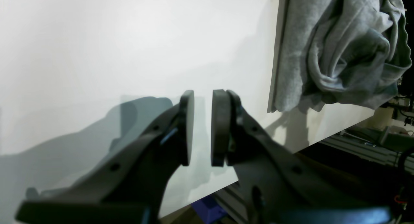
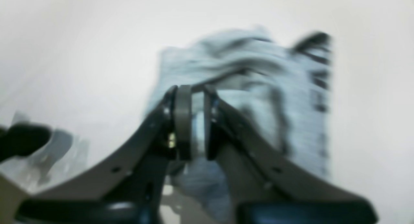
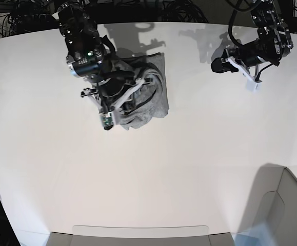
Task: Fold the T-shirt properly
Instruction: 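Grasp the other end with the right gripper and fold it over, then lift the bundle with the right gripper and flip it over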
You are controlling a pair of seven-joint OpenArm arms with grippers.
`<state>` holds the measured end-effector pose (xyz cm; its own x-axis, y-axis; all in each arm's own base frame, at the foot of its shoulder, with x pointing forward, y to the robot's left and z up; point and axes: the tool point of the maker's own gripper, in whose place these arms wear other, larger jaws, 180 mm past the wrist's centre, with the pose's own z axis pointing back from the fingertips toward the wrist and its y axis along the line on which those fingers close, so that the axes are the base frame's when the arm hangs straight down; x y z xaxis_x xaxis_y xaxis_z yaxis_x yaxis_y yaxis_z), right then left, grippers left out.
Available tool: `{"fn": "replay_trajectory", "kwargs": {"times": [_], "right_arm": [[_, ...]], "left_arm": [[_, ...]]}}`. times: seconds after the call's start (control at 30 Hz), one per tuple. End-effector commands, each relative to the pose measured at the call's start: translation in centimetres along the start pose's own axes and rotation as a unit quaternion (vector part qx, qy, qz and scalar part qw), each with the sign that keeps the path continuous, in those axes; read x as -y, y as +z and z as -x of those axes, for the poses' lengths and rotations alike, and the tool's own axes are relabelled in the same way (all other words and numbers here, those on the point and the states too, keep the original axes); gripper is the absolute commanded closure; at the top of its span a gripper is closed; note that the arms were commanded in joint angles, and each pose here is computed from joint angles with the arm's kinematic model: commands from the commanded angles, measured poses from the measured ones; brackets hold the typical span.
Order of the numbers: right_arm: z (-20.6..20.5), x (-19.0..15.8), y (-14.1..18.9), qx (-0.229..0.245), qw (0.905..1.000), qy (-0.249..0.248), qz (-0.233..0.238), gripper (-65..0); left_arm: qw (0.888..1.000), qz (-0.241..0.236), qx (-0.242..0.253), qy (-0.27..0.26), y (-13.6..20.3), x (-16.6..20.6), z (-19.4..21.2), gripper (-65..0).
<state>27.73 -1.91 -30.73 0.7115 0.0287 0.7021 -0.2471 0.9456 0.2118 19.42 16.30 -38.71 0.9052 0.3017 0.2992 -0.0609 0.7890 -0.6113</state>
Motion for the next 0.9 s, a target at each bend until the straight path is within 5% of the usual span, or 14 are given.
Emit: {"fn": "replay_trajectory", "kwargs": {"times": [0.0, 0.27, 0.33, 0.43, 0.53, 0.67, 0.87], "right_arm": [[-0.8, -0.1, 0.3, 0.016, 0.9999, 0.002, -0.004, -4.1], [6.4, -2.5, -0.7, -0.097, 0.9933, 0.050, -0.038, -4.7], [9.2, -5.7, 0.0, -0.146, 0.9766, 0.126, -0.095, -4.7], [12.4, -9.9, 1.6, -0.177, 0.9369, 0.242, -0.180, -4.7], [13.4, -11.9, 2.4, -0.178, 0.9217, 0.272, -0.211, -4.7], [11.4, -11.3, 1.6, -0.157, 0.9304, 0.267, -0.197, -4.7], [4.0, -4.7, -0.5, -0.092, 0.9731, 0.189, -0.094, -4.7]], "left_arm": [[1.000, 0.006, 0.013, -0.009, 0.4, 0.4, -0.8, -9.4], [1.000, 0.006, 0.014, -0.010, 0.4, 0.4, -0.9, -9.4], [1.000, 0.005, 0.015, -0.009, 0.4, 0.4, -0.9, -9.4], [1.000, 0.005, 0.014, -0.010, 0.4, 0.4, -0.9, -9.4], [1.000, 0.006, 0.013, -0.007, 0.3, 0.4, -0.8, -9.4], [1.000, 0.004, -0.002, 0.023, -0.4, -1.0, 0.2, -9.4], [0.998, 0.006, -0.023, 0.053, -1.2, -2.0, 1.6, -9.4]]}}
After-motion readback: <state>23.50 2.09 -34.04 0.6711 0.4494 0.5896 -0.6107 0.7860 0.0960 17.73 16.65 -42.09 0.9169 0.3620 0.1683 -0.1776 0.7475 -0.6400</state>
